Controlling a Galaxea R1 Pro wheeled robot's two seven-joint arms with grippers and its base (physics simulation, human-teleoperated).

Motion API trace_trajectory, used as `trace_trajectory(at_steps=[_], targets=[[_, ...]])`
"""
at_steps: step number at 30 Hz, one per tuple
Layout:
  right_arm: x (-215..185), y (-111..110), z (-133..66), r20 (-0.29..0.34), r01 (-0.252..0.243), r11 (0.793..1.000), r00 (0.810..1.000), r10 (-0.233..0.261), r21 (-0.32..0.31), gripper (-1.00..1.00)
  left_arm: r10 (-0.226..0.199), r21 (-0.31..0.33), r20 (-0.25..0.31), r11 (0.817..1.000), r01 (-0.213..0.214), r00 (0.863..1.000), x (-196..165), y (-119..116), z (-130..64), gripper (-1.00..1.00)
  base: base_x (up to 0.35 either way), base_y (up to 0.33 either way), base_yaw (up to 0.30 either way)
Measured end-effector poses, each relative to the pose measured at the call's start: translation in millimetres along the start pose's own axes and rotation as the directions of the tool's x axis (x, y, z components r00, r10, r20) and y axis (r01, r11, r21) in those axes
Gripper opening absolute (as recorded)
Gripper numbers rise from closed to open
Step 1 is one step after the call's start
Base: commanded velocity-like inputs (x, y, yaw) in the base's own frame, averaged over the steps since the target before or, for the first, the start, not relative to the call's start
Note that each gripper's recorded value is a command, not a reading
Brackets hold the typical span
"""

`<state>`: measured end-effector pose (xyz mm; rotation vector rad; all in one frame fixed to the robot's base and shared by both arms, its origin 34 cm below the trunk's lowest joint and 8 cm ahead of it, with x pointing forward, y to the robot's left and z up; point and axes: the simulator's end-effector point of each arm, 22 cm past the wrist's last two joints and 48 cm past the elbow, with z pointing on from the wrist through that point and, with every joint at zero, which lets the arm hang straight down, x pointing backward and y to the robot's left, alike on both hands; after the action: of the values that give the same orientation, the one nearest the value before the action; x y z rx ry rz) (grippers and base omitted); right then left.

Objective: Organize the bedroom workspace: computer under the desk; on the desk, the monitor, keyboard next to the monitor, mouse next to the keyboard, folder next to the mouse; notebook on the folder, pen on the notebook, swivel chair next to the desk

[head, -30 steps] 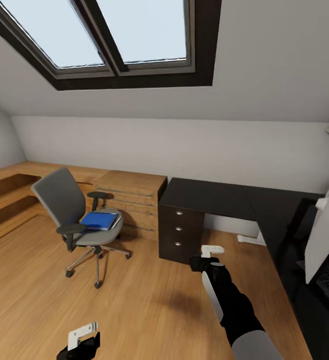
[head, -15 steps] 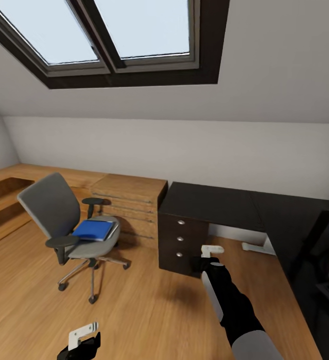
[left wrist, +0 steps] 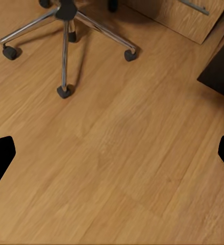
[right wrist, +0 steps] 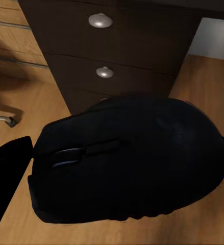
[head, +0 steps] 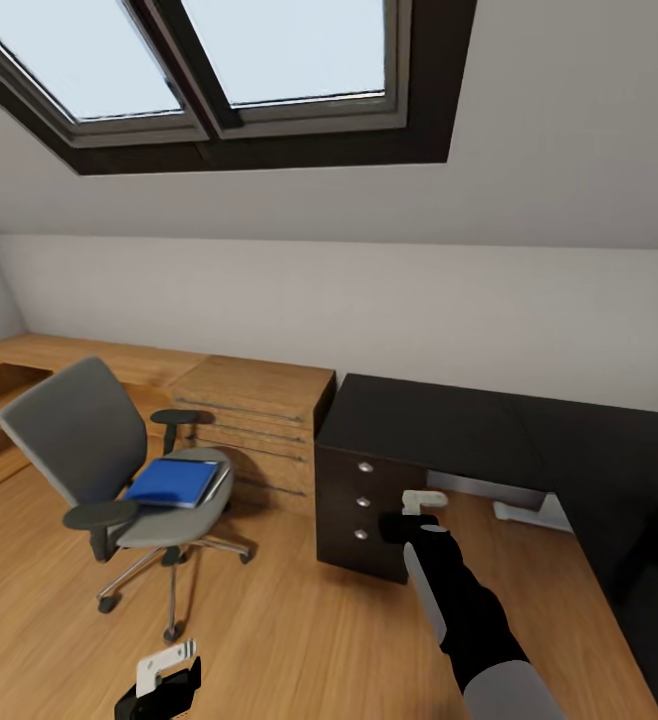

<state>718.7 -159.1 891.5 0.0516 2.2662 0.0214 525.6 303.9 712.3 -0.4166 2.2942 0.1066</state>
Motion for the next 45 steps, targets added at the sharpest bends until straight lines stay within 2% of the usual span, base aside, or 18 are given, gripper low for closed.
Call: trace_trajectory(at_steps=[15, 38, 45], targets=[[-4.2, 8.9, -2.2, 0.018, 0.025, 1.000, 1.000, -0.025, -0.009, -1.00, -0.001, 0.001, 0.002, 1.000, 0.001, 1.000, -0.8, -0.5, -0.3, 1.00, 0.330, 0.000, 0.152], [-2.2, 10.5, -1.4, 0.015, 0.026, 1.000, 1.000, -0.026, -0.016, -1.00, -0.001, 0.003, 0.000, 1.000, 0.001, 1.000, -0.1, -1.7, -0.5, 1.00, 0.330, 0.000, 0.001], [13.9, 12.5, 4.8, -0.012, 0.035, 0.999, 0.999, -0.035, -0.017, -1.00, -0.001, 0.003, -0.002, 1.000, 0.001, 1.000, 0.7, -2.3, -0.5, 1.00, 0.330, 0.000, 0.000]])
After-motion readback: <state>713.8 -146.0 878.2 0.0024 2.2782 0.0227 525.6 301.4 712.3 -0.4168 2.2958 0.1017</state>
